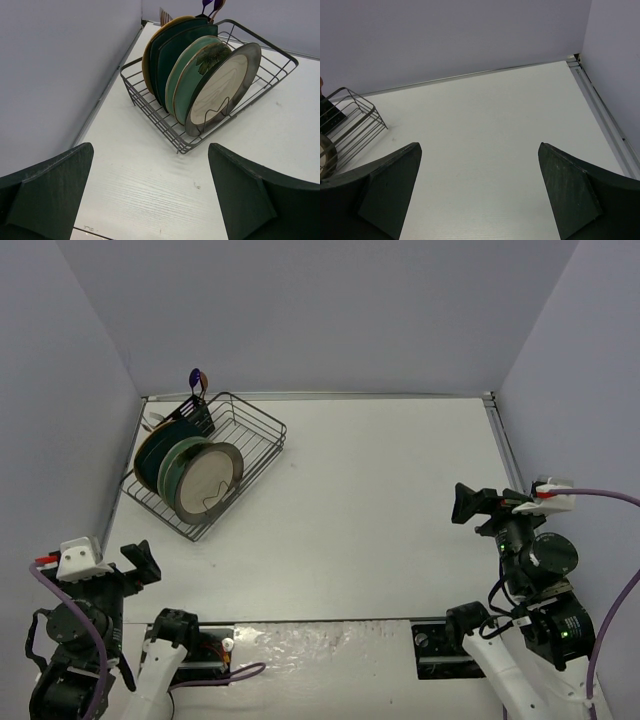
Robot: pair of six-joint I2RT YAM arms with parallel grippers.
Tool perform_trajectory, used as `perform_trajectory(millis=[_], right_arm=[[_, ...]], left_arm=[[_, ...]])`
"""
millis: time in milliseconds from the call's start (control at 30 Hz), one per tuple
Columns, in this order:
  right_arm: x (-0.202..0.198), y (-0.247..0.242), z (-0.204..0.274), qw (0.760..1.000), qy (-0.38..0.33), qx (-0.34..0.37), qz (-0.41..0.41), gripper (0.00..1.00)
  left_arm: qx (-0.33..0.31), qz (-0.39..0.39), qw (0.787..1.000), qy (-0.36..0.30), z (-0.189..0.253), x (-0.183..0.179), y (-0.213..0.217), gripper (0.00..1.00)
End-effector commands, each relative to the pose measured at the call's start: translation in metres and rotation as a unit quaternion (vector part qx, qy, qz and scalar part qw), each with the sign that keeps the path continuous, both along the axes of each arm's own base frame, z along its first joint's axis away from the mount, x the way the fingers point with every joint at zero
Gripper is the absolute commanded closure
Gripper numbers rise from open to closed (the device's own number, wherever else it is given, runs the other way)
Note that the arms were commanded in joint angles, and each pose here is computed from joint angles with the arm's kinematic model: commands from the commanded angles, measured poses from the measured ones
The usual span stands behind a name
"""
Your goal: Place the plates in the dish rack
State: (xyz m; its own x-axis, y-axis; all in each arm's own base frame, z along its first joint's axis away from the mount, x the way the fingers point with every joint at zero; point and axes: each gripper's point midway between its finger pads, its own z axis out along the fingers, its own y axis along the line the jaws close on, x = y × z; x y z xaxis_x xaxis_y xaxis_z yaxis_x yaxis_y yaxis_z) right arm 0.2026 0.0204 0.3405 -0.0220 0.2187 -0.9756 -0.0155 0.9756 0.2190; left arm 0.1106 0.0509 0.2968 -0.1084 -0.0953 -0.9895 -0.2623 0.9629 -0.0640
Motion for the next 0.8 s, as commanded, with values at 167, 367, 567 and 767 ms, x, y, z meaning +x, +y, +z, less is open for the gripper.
perform_trajectory(millis=[167,367,567,767], right_arm=[[0.005,-0.003,0.008,0.999,-0.029,-0.001,-0.012,0.0],[0.006,-0.002,0.008,0.999,-0.032,0.003,-0.008,0.0],[0.005,0.0,0.007,1.0,-0.031,0.001,-0.004,0.0],[0.006,0.0,0.009,0.999,-0.033,-0.001,-0.003,0.0]], left_arm=[[-0.009,-0.001,1.0,-0.019,0.003,0.014,-0.003,0.03],[-0.007,-0.003,1.0,-0.01,-0.005,0.018,-0.005,0.03],[-0.006,-0.006,1.0,-0.002,-0.009,0.021,-0.006,0.03],[-0.006,-0.007,1.0,0.002,-0.011,0.023,-0.007,0.03]])
